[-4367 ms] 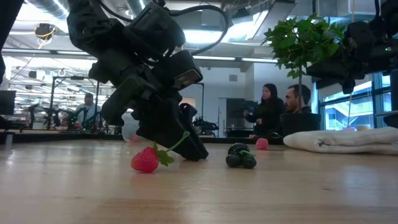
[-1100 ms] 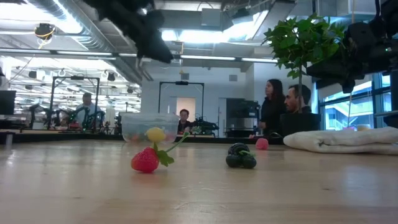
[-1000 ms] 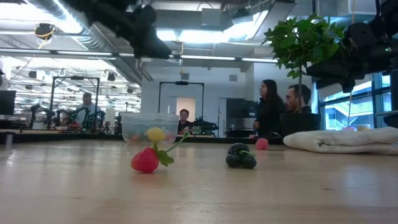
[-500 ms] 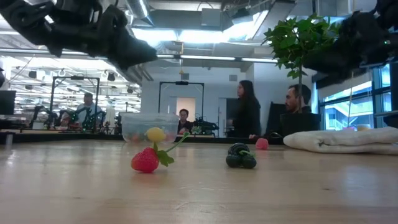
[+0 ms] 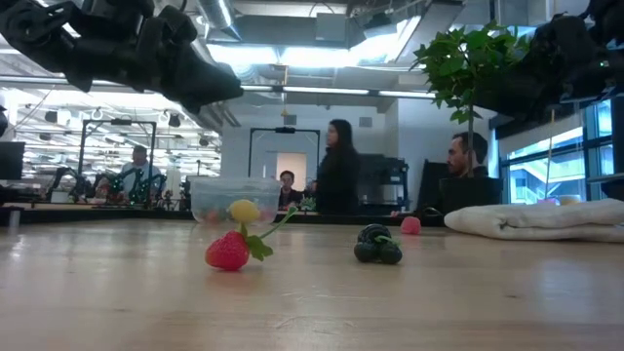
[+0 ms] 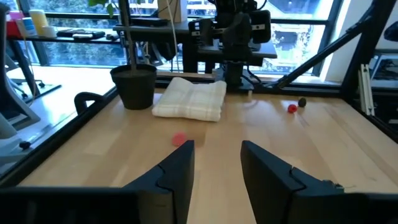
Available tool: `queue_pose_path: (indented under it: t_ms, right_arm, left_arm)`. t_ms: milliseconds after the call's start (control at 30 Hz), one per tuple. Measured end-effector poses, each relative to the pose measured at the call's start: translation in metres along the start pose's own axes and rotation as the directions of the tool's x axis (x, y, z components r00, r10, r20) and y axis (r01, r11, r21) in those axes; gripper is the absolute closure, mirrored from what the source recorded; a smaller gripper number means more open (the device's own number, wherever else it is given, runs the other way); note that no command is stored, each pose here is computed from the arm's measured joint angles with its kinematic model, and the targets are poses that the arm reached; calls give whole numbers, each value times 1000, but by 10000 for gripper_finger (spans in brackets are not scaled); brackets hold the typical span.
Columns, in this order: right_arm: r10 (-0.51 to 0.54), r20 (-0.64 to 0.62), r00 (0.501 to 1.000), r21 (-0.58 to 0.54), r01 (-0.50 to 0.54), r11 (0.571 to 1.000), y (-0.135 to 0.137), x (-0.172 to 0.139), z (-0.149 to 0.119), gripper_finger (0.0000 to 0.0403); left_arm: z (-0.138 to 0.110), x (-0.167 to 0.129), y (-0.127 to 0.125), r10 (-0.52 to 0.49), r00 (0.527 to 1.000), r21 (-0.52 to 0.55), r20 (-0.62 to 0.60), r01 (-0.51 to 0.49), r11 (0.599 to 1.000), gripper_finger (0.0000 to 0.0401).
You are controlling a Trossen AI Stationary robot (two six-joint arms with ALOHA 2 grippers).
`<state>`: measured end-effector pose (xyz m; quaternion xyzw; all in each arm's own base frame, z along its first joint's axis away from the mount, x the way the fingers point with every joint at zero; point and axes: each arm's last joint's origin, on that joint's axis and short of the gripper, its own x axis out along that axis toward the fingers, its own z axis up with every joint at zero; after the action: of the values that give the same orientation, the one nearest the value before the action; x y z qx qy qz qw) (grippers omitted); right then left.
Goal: Pick and placing Produce into tupperware
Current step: Put the pink peach into the transparent bin
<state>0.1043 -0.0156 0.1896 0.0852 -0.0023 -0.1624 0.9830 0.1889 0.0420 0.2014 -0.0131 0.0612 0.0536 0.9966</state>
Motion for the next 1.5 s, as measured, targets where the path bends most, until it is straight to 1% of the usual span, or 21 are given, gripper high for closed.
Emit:
queue_pose_path:
  t_ms: [200, 333, 467, 700, 833, 933, 1000, 1133, 1233, 1333, 1400, 1467, 1500]
  right_arm:
    - [0, 0, 1000, 0, 0, 1000, 0, 0, 0, 180]
    - [0, -2, 1000, 0, 0, 1000, 0, 0, 0, 180]
    - [-1, -4, 1000, 27, 1, 1000, 0, 0, 0, 180]
    - [-4, -23, 1000, 22, 5, 1000, 0, 0, -2, 180]
    - [-5, -25, 1000, 23, 5, 1000, 0, 0, -3, 180]
    - [1, 6, 1000, 29, -1, 1000, 0, 0, 0, 180]
    - [5, 22, 1000, 14, -5, 1000, 0, 0, 2, 180]
    - [16, -58, 998, -86, -21, 996, 3, 2, 8, 180]
    - [5, -122, 993, -108, -18, 994, 6, 8, 18, 180]
    - [-17, -209, 978, -130, -11, 992, 11, 21, 28, 180]
    - [-69, -254, 965, -139, 34, 990, 14, 32, 36, 180]
    - [-172, -305, 937, -147, 132, 980, 16, 44, 43, 180]
    - [-226, -330, 916, -169, 178, 969, 17, 51, 46, 180]
  left_arm:
    - [-2, 1, -1, -5, 1000, 8, -12, 5, 1000, 277]
    - [-6, 1, -2, -26, 998, 3, -52, 26, 1000, 274]
    - [-9, 0, -2, -26, 996, -15, -91, 25, 1000, 249]
    - [-10, 0, -1, -15, 995, 1, -98, 16, 1000, 191]
    - [-10, 0, -1, -15, 995, 3, -99, 16, 1000, 181]
    - [-10, 0, -1, -15, 995, 26, -101, 18, 999, 183]
    - [-10, 0, -1, -14, 995, 42, -101, 19, 999, 185]
    - [-10, 0, -1, -14, 995, 74, -101, 21, 997, 187]
    - [-10, 0, -1, -12, 995, 79, -101, 20, 997, 187]
    - [-10, 0, -1, 12, 995, 81, -101, -4, 997, 187]
    - [-10, 0, 0, 38, 994, 84, -101, -30, 996, 187]
    - [-10, 0, 1, 57, 993, 86, -101, -49, 995, 187]
    - [-10, 0, 1, 64, 993, 87, -101, -56, 995, 187]
